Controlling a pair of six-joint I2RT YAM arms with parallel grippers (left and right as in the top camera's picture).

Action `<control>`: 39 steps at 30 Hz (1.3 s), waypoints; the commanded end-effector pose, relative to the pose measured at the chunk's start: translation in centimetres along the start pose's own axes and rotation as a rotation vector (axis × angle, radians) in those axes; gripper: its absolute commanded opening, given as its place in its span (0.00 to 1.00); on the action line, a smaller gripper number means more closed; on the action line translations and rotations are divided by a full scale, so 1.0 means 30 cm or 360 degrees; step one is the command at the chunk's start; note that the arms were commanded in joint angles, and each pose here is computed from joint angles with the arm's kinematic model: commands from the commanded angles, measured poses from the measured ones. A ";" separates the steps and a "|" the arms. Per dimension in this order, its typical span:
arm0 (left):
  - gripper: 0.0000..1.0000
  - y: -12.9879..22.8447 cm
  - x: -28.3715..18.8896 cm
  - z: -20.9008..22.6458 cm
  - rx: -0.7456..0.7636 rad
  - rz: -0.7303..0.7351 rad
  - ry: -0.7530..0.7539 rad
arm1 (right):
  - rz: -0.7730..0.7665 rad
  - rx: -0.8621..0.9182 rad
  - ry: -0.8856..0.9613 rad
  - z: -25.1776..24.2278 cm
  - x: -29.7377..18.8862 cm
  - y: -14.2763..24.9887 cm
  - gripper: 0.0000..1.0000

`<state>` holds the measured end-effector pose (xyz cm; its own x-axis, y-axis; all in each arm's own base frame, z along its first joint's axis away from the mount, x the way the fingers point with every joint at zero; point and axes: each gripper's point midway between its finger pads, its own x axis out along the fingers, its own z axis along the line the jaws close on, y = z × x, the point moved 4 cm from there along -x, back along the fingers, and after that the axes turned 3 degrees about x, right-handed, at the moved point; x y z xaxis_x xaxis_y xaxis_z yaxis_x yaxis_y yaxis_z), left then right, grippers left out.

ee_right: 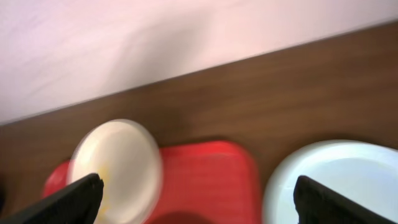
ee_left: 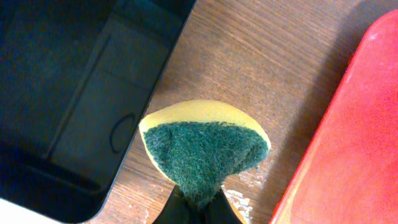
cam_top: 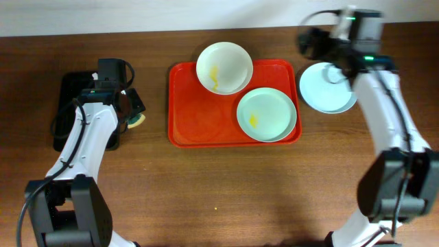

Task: Clean dirty plates on tray and stack at the side
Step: 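Lift the light blue plate with the right gripper and place it right of tray, then grasp the cream plate rim with the right gripper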

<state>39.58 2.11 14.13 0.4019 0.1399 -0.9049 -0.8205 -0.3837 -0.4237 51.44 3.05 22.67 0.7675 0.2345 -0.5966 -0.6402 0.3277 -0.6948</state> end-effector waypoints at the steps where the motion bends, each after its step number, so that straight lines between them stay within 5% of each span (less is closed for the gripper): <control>1: 0.00 -0.012 -0.031 -0.001 -0.0027 -0.0040 0.0022 | 0.0143 -0.0132 0.0079 0.097 0.239 0.206 0.97; 5: 0.00 -0.011 -0.031 -0.001 -0.0027 -0.0039 0.0022 | 0.0288 -0.0276 0.0100 0.113 0.507 0.481 0.93; 7: 0.00 -0.012 -0.031 -0.001 -0.0027 -0.0040 0.0022 | 0.0299 -0.0356 0.0071 0.127 0.534 0.516 0.79; 9: 0.00 -0.015 -0.031 -0.002 -0.0028 -0.0046 0.0025 | 0.0272 -0.0484 0.0018 0.180 0.538 0.525 0.61; 10: 0.00 -0.017 -0.032 -0.003 -0.0029 -0.0051 0.0027 | 0.0275 -0.0518 -0.0013 0.220 0.538 0.544 0.34; 13: 0.00 -0.017 -0.032 -0.003 -0.0029 -0.0052 0.0027 | 0.0329 -0.0557 -0.0048 0.282 0.518 0.586 0.05; 16: 0.00 -0.019 -0.032 -0.004 -0.0030 -0.0057 0.0029 | 0.0429 -0.0599 -0.0052 0.349 0.433 0.603 0.04; 18: 0.00 -0.019 -0.032 -0.004 -0.0030 -0.0056 0.0029 | 0.0391 -0.0607 -0.0076 0.381 0.405 0.575 0.31; 21: 0.00 -0.019 -0.032 -0.004 -0.0030 -0.0056 0.0029 | 0.0256 -0.0679 -0.0138 0.402 0.450 0.547 0.45; 27: 0.00 -0.016 -0.032 -0.012 -0.0029 -0.0044 0.0058 | 0.0290 -0.0684 -0.0123 0.343 0.564 0.649 0.48; 29: 0.00 -0.014 -0.032 -0.015 -0.0029 -0.0038 0.0069 | 0.0304 -0.0684 -0.0119 0.340 0.564 0.656 0.41; 32: 0.00 -0.011 -0.032 -0.023 -0.0027 -0.0028 0.0095 | 0.0428 -0.0682 -0.0069 0.312 0.546 0.695 0.04; 39: 0.00 0.052 -0.058 -0.185 0.0156 -0.0029 0.0204 | 0.0819 -0.0412 0.0168 0.313 0.342 0.770 0.04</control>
<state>39.91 -1.96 14.28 0.4285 0.0611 -0.9015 -0.8497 -0.3120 -0.4250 46.42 21.59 4.73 0.3937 0.2493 -0.8848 -0.8991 -0.0957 -0.4271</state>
